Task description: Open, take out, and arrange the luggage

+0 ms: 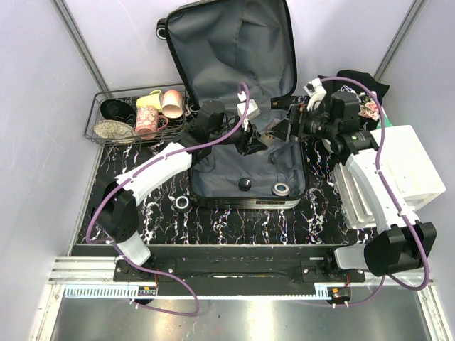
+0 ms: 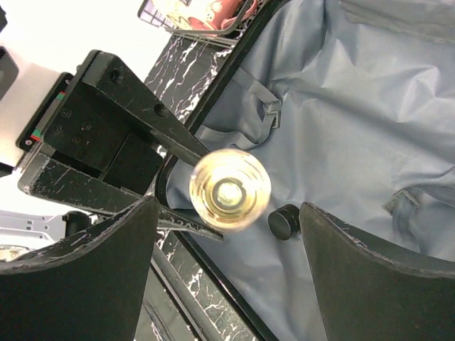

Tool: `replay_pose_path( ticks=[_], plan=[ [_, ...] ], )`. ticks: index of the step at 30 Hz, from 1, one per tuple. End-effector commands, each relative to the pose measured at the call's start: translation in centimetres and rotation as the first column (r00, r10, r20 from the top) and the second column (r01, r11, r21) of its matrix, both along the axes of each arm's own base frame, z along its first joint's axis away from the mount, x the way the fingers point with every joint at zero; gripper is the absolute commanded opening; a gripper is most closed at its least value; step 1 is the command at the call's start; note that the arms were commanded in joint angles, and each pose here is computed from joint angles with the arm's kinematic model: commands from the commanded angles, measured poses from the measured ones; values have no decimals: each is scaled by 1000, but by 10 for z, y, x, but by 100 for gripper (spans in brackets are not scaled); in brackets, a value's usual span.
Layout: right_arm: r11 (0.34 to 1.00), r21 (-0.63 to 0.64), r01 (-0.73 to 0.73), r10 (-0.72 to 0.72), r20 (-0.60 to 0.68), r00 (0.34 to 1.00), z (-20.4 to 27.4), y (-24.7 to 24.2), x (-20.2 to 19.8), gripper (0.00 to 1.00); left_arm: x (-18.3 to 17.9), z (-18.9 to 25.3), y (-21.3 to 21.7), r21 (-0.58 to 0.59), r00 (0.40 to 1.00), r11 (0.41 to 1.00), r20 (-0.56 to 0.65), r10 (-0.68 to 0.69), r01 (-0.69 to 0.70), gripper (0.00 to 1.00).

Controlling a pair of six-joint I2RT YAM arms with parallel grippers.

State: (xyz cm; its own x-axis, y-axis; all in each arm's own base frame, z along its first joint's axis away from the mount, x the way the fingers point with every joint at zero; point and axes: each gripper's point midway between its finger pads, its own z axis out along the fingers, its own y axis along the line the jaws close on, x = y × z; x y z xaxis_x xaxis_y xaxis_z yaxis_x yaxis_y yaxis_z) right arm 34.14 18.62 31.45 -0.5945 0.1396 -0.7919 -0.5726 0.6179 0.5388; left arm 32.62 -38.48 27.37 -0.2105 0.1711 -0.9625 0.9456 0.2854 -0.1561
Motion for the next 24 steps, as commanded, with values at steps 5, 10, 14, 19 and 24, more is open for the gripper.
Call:
replay_pose_path(
  ticks=[5,10,14,19,24],
  plan=[
    [999,-17,-39,40,74,996,9,26,10,80,-17,63,-3,-161,997,986,66,-38,48,0],
    [999,2,-54,54,55,997,10,30,7,59,-17,64,-3,-169,997,985,64,-31,41,0],
    [999,-4,-37,37,66,997,13,27,7,39,-18,64,-3,-169,997,984,66,-40,51,0],
    [999,-42,0,6,143,990,33,19,10,9,-21,55,-3,-127,996,989,68,-66,74,58],
    [990,-115,85,-56,238,970,61,-3,3,0,-16,38,14,-50,1000,999,29,-7,8,99]
  ],
)
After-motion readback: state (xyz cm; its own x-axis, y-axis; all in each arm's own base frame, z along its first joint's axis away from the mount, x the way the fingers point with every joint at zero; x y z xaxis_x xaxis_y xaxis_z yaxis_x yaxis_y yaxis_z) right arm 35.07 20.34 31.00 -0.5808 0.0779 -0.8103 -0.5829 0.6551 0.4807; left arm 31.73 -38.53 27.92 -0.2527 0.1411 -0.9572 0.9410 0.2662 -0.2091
